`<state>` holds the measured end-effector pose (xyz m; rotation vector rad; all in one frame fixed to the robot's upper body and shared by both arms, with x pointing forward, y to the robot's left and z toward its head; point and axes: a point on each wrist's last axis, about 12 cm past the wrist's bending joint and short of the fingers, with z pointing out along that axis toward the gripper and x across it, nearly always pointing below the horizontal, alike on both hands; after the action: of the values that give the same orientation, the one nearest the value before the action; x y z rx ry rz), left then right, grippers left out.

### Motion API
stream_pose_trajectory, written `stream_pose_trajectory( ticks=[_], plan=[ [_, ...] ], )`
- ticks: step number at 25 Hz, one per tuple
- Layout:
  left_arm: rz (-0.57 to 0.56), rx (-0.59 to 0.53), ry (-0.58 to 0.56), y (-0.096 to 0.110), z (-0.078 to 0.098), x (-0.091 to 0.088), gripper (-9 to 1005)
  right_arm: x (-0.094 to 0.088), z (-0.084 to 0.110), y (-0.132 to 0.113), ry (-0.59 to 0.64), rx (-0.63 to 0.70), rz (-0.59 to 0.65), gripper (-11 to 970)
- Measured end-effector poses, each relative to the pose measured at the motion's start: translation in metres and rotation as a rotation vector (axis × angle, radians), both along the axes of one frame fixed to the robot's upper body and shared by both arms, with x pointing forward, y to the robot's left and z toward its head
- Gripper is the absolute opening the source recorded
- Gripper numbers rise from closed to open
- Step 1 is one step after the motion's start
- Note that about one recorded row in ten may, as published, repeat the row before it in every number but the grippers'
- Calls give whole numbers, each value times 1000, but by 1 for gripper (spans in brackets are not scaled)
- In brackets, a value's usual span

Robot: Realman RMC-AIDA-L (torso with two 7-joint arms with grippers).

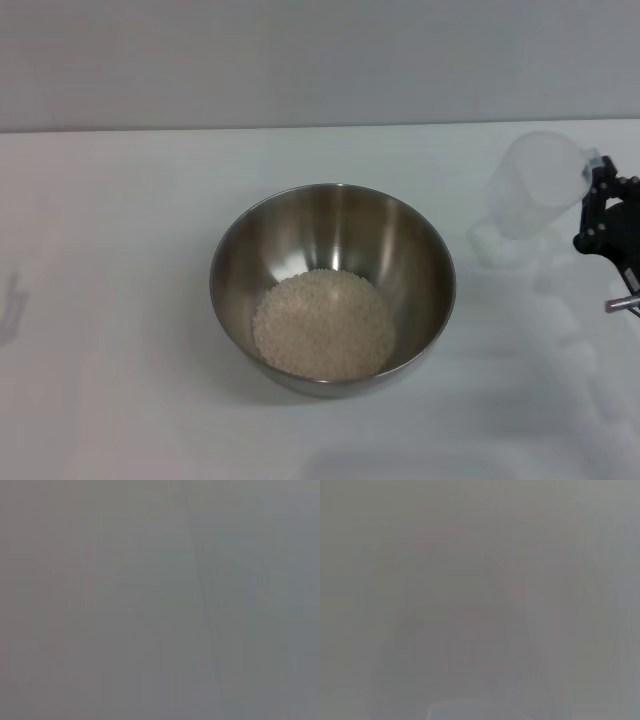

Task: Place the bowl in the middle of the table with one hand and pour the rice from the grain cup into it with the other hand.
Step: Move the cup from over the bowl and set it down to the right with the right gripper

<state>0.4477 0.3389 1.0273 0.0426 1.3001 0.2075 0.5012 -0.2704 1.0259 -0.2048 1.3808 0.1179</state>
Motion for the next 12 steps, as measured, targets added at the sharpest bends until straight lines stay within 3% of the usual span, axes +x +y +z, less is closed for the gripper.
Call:
stream_pose_trajectory(
  ticks=[12],
  plan=[
    [-14, 2, -2, -3, 1, 3, 813, 31, -16, 14, 218, -84, 39, 4]
  ],
)
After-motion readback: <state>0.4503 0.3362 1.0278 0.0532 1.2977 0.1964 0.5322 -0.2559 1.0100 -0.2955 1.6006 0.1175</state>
